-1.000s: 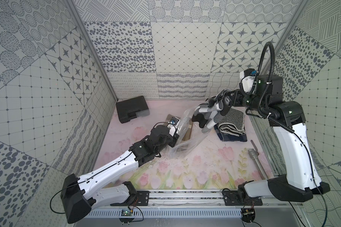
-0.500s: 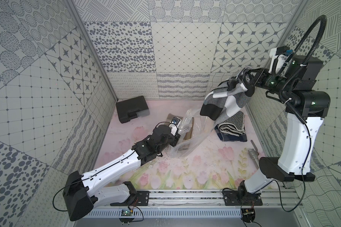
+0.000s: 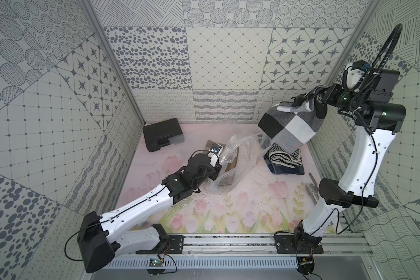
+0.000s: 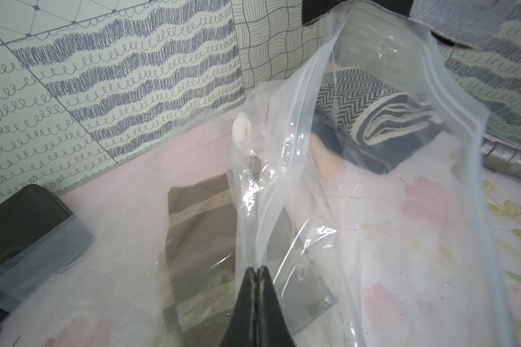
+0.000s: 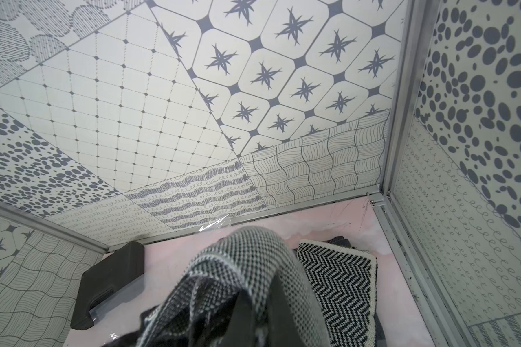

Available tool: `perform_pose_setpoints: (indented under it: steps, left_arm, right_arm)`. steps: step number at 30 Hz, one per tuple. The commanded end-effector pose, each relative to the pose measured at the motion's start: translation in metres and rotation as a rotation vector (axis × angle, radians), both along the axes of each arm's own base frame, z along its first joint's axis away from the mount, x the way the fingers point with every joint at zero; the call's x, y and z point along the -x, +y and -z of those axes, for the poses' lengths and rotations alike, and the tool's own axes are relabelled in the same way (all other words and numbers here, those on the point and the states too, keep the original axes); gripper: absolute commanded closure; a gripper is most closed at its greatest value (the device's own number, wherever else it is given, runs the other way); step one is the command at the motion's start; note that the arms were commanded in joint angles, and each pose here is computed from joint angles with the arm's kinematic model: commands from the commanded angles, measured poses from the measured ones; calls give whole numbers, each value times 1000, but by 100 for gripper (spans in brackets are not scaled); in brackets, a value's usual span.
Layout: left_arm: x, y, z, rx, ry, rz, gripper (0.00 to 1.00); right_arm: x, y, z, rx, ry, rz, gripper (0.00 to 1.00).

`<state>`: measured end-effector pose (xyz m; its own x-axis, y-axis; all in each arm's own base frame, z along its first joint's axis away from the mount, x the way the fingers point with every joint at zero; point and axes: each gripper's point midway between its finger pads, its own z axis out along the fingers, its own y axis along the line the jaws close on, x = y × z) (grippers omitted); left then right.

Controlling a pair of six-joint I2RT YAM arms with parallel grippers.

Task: Take the blanket out of the vacuum bag
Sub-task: Place the blanket at the center of the board.

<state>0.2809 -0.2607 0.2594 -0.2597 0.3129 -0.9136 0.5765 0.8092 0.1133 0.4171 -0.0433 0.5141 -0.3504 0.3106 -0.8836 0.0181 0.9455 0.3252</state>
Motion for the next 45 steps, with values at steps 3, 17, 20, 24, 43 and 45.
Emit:
perform_pose_setpoints:
  steps: [3,17,20,24,43,45]
  left_arm:
    - [-6,0,0,-7,-9,-26,100]
    - [-25,-20,12,-46,23,-25,100]
    - [-30,-23,14,-56,29,-30,100]
    - [-36,-28,14,-56,30,-31,100]
    - [-14,-14,2,-38,37,6,100]
    - [-8,-9,-4,-49,29,17,100]
  right_arm:
    - [-21,-6,-14,34,-89,-33,100]
    - [-77,-22,33,42,-25,-77,100]
    - [-83,-25,30,29,-51,-84,100]
    - [-86,-26,29,7,-64,-105,100]
    - [25,77,264,-91,386,-230,100]
    - [43,76,284,-79,445,-216,100]
